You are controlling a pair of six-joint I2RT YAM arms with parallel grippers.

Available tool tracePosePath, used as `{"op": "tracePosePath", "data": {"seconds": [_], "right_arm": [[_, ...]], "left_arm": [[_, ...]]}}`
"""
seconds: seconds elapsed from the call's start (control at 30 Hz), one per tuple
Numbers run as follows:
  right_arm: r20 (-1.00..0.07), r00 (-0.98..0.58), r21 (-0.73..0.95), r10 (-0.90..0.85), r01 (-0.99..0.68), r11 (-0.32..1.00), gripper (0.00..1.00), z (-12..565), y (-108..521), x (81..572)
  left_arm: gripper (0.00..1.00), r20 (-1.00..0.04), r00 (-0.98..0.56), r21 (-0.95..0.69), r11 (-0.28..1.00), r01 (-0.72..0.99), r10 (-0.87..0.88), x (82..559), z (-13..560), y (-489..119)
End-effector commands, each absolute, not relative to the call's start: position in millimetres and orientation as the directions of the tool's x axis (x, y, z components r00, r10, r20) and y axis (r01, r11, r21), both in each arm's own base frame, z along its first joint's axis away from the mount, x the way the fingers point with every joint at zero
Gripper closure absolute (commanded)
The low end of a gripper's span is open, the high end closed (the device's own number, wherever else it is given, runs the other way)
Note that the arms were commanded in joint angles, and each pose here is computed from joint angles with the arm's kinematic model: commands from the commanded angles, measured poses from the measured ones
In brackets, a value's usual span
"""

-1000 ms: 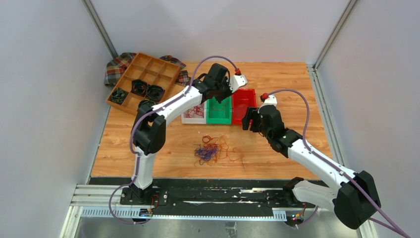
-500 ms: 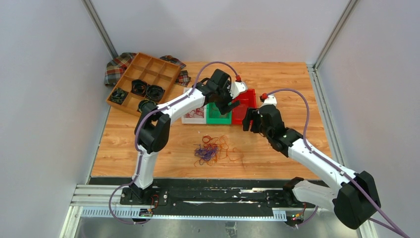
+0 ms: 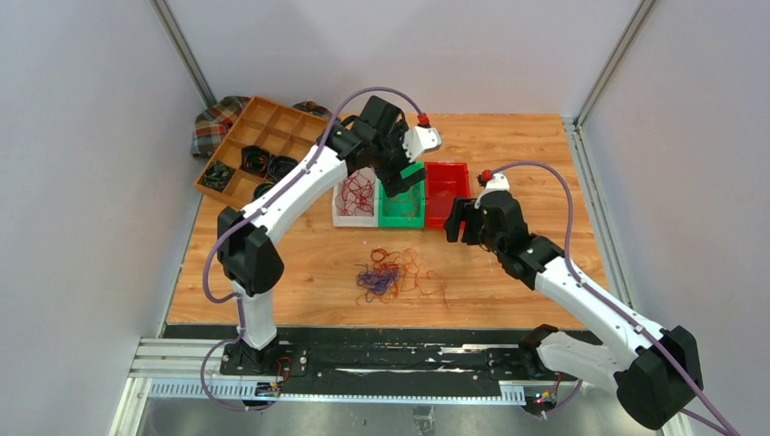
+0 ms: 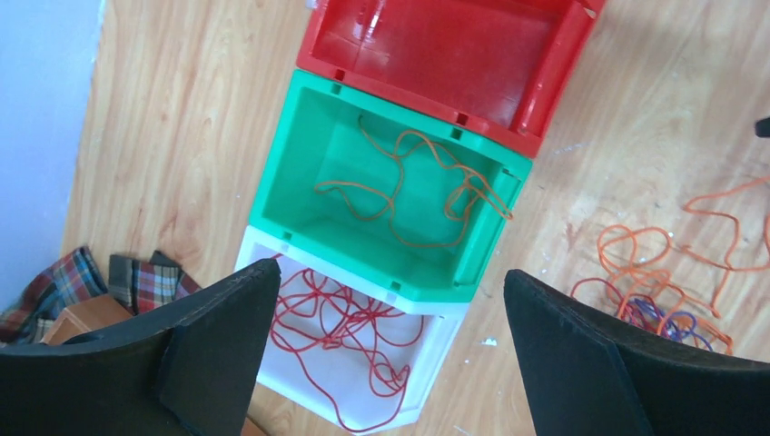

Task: Untangle the cables
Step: Place the cable in the bin.

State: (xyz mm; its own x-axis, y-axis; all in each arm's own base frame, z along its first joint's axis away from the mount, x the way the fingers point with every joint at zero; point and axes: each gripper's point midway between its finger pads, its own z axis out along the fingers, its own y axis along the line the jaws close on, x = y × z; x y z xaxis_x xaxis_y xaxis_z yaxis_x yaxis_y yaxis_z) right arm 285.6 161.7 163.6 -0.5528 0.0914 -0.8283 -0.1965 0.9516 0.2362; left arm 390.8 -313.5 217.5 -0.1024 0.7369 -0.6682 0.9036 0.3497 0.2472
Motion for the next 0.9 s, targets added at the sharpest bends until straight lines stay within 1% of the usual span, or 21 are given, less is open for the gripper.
{"op": "tracePosePath", "data": {"seconds": [0.0,0.1,0.2,0.37,0.43,0.47,0.6,0.67,0.73,0.87], "right_arm": [[-0.809,-0.582,0.247,0.078,-0.216,0.945,0.29,163.4,162.1,278.4],[-0.801,-0.594,0.250,0.071,-0.224,0.942,0.30,158.1,162.6,274.3],[-0.784,-0.619,0.244,0.054,-0.227,0.943,0.31,148.6,161.4,268.7],[-0.733,-0.679,0.232,0.024,-0.216,0.948,0.32,131.1,156.6,255.2],[-0.692,-0.720,0.233,0.037,-0.174,0.957,0.33,116.6,151.5,247.0],[-0.664,-0.747,0.242,0.044,-0.159,0.957,0.33,109.0,151.2,241.2],[-0.567,-0.824,0.287,-0.006,-0.204,0.936,0.34,81.0,164.1,216.9],[-0.536,-0.843,0.302,-0.044,-0.241,0.922,0.31,72.8,171.5,208.5],[-0.499,-0.863,0.317,-0.081,-0.269,0.909,0.28,64.6,179.0,199.6],[-0.439,-0.888,0.350,-0.137,-0.310,0.884,0.28,51.9,191.7,183.5]], "left_arm": [[0.02,-0.602,-0.128,0.172,0.285,0.943,0.788,371.9,180.9,-308.6],[0.00,-0.576,-0.160,0.142,0.291,0.946,0.802,383.0,154.8,-317.1],[0.02,-0.547,-0.137,0.133,0.247,0.960,0.826,387.9,131.0,-325.0],[0.00,-0.495,-0.104,0.184,0.220,0.958,0.863,405.2,105.1,-326.3],[0.02,-0.492,-0.085,0.234,0.226,0.946,0.866,416.1,99.5,-325.2],[0.03,-0.489,-0.076,0.269,0.234,0.935,0.869,423.3,99.5,-323.3],[0.03,-0.530,-0.050,0.316,0.252,0.915,0.847,432.7,117.5,-327.4],[0.03,-0.545,-0.054,0.315,0.264,0.912,0.837,431.5,127.3,-327.6],[0.01,-0.567,-0.061,0.286,0.266,0.921,0.821,421.0,141.0,-327.7],[0.02,-0.620,-0.042,0.212,0.219,0.952,0.783,383.2,167.3,-324.5]]}}
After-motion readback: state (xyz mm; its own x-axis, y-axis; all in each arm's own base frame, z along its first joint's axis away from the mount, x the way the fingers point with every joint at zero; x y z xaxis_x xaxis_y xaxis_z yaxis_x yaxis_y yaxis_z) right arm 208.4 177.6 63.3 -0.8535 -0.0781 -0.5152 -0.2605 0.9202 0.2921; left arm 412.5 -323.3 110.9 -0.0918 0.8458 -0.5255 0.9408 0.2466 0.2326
